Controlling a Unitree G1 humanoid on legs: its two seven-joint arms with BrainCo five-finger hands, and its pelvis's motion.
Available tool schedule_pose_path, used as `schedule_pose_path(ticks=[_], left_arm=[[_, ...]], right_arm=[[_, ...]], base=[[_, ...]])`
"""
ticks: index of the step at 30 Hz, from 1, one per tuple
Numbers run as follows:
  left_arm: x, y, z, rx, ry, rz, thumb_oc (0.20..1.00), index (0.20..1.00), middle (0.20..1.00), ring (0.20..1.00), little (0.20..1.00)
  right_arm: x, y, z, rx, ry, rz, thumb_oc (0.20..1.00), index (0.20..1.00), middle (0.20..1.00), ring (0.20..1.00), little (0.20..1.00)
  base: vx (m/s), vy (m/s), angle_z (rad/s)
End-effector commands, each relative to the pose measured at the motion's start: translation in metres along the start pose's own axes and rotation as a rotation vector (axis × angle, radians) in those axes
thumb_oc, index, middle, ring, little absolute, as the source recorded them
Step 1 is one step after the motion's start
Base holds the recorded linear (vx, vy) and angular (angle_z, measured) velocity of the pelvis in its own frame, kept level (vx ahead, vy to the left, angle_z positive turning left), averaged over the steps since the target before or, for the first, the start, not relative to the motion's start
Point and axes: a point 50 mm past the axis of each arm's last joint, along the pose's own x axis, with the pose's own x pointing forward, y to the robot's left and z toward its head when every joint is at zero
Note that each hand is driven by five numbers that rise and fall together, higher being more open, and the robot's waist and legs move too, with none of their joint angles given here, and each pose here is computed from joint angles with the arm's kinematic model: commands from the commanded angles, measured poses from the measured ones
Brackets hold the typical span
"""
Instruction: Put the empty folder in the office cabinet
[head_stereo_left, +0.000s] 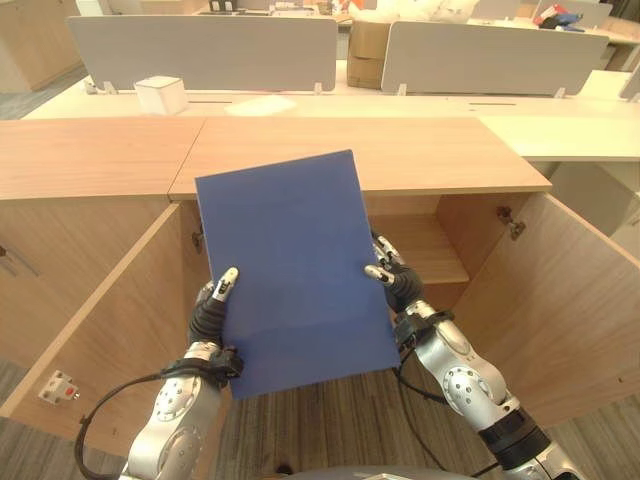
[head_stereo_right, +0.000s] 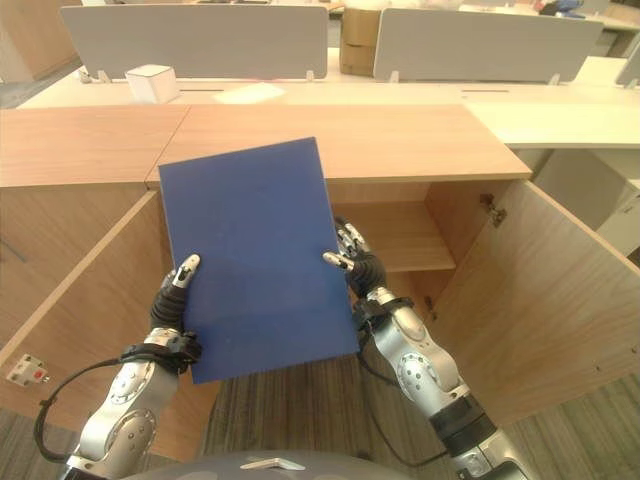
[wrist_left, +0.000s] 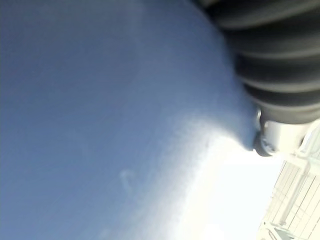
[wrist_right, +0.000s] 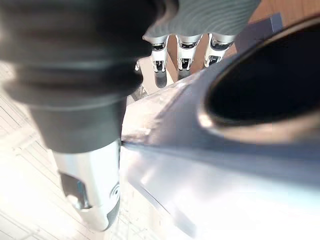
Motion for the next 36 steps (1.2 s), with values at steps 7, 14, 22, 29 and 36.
schedule_pose_path(ticks=[7, 14, 22, 29, 36], left_arm=[[0.0, -0.012, 0.019, 0.021, -0.086, -0.118, 0.2, 0.2, 0.2, 0.2, 0.2], [0.002, -0.016, 0.022, 0.042, -0.07, -0.184, 0.2, 0.2, 0.2, 0.2, 0.2], [0.013, -0.023, 0.028, 0.088, -0.067, -0.276, 0.2, 0.2, 0.2, 0.2, 0.2], [0.025, -0.029, 0.03, 0.083, -0.088, -0.291, 0.2, 0.2, 0.2, 0.2, 0.2], [0.025, -0.032, 0.028, 0.064, -0.083, -0.285, 0.2, 0.2, 0.2, 0.2, 0.2]], right_arm=[[0.004, 0.011, 0.017, -0.031, -0.083, 0.068, 1.0, 1.0, 1.0, 1.0, 1.0], [0.01, 0.021, 0.008, -0.091, 0.011, 0.166, 1.0, 1.0, 1.0, 1.0, 1.0], [0.023, 0.056, -0.017, -0.201, 0.251, 0.47, 1.0, 1.0, 1.0, 1.0, 1.0], [0.038, 0.08, -0.02, -0.217, 0.249, 0.577, 0.2, 0.2, 0.2, 0.2, 0.2], [0.037, 0.082, -0.02, -0.208, 0.215, 0.56, 0.2, 0.2, 0.2, 0.2, 0.2]], base=[[0.04, 0.024, 0.05], [0.01, 0.004, 0.03], [-0.01, -0.024, 0.07], [0.0, -0.021, 0.16], [0.0, 0.002, 0.01]])
